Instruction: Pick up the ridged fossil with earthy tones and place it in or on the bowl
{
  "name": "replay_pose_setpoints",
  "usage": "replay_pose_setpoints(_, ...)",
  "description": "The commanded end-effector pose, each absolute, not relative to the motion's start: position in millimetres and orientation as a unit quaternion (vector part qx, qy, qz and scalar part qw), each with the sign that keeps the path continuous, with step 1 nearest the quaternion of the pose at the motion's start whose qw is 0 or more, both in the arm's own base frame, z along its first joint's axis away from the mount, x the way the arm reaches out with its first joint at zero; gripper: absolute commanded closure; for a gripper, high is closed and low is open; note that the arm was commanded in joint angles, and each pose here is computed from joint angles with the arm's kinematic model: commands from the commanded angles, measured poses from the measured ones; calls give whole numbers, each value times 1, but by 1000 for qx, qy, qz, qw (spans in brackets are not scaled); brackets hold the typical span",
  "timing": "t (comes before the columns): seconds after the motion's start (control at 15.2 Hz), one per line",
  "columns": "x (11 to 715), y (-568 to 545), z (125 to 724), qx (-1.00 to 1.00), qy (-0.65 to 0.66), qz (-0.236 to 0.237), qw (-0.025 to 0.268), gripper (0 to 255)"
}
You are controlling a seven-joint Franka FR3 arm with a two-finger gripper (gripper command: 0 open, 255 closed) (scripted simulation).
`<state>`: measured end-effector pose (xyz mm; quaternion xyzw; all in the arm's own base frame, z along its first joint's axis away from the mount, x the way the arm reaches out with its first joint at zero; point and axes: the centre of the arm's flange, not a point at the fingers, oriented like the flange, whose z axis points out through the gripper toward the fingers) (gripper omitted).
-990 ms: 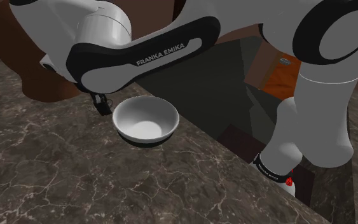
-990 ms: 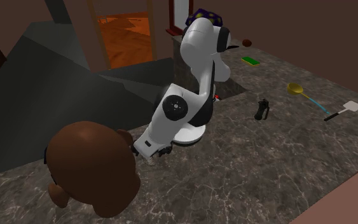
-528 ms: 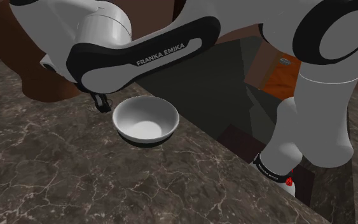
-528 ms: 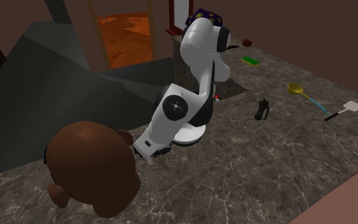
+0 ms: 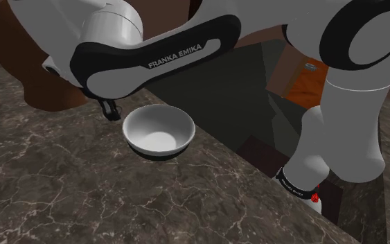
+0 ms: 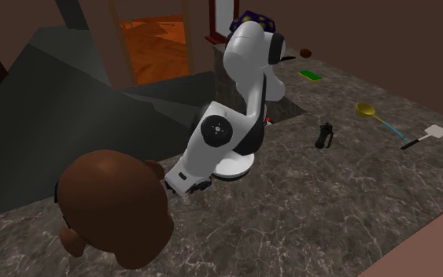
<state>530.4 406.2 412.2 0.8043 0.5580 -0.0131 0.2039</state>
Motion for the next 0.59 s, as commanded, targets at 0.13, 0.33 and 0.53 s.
replay_pose_setpoints(0.13,530,406,432,804,558,-13,204,255)
replay_pose_setpoints(0.33,530,406,448,804,558,-13,204,255)
replay_pose_setpoints(0.53,530,406,464,804,558,-13,204,255)
